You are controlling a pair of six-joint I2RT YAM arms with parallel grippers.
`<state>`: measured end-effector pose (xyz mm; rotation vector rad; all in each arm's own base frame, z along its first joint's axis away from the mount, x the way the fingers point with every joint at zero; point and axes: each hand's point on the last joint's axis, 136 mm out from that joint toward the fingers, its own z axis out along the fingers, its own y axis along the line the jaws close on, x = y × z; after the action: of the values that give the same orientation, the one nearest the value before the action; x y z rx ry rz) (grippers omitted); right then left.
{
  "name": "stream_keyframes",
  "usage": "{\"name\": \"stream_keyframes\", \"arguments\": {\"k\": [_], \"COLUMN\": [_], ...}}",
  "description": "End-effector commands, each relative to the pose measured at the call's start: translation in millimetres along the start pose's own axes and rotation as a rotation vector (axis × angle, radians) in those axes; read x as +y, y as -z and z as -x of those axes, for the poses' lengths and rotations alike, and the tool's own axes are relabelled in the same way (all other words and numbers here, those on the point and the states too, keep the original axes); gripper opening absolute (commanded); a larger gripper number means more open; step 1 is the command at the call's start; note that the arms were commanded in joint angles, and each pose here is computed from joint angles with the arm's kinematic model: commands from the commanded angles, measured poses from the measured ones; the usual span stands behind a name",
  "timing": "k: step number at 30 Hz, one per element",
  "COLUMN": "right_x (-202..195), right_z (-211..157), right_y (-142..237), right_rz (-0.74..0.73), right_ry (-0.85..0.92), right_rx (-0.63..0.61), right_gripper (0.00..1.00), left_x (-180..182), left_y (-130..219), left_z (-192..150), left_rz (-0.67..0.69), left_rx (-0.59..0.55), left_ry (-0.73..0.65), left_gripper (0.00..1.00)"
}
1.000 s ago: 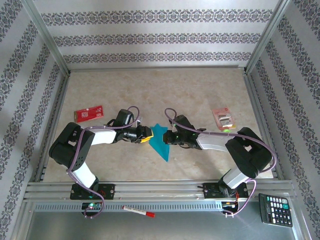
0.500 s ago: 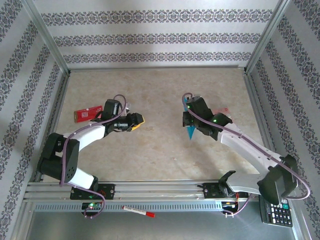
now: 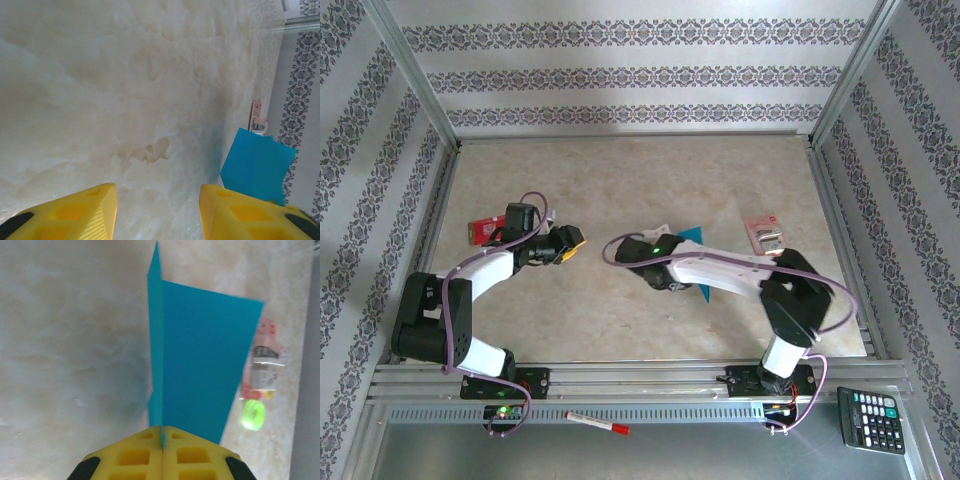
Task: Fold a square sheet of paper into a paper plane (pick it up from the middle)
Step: Turn over the paper at the center of the table, then rotate the wing at the center of the table.
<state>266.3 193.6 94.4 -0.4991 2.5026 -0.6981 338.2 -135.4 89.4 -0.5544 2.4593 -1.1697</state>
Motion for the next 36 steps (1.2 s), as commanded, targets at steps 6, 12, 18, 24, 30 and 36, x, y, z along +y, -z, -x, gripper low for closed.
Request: {"name": "stream_keyframes", "arguments": {"k": [6, 12, 18, 24, 30, 36], "right_x": [89.6, 124.0, 85.4, 48.0, 65.9, 86.1], "right_z": [10.2, 42.9, 29.6, -1.4, -14.7, -26.0], "right_y": [6.3, 40.1, 62.0, 21.9, -1.5, -17.8], "right_rz": [0.231, 0.469, 0.707, 0.873, 0.919, 0.914], "right_ry": [-0.092, -0.127, -0.250, -0.484, -0.528, -0.561], "right_rx": [0.057, 0.014, -0.002, 0.078, 0.138, 0.178], "right_gripper": [0.11, 0.25, 0.26, 0.20, 0.09, 0.03], "left_x": [12.5, 8.2, -13.0, -71.4, -86.2, -87.6], "left_y": [12.8, 16.7, 15.7, -22.4, -53.2, -60.9], "left_z": [1.0, -6.5, -35.4, -90.9, -116.4, -121.5], "left_rz": [0.001, -0.023, -0.053, -0.095, -0.110, -0.115], "left_rx": [-0.029, -0.010, 0.049, 0.212, 0.308, 0.354], "left_ry": [0.030, 0.047, 0.025, -0.136, -0.152, -0.135], "left_gripper": [0.47, 0.47, 0.43, 0.33, 0.22, 0.16]}}
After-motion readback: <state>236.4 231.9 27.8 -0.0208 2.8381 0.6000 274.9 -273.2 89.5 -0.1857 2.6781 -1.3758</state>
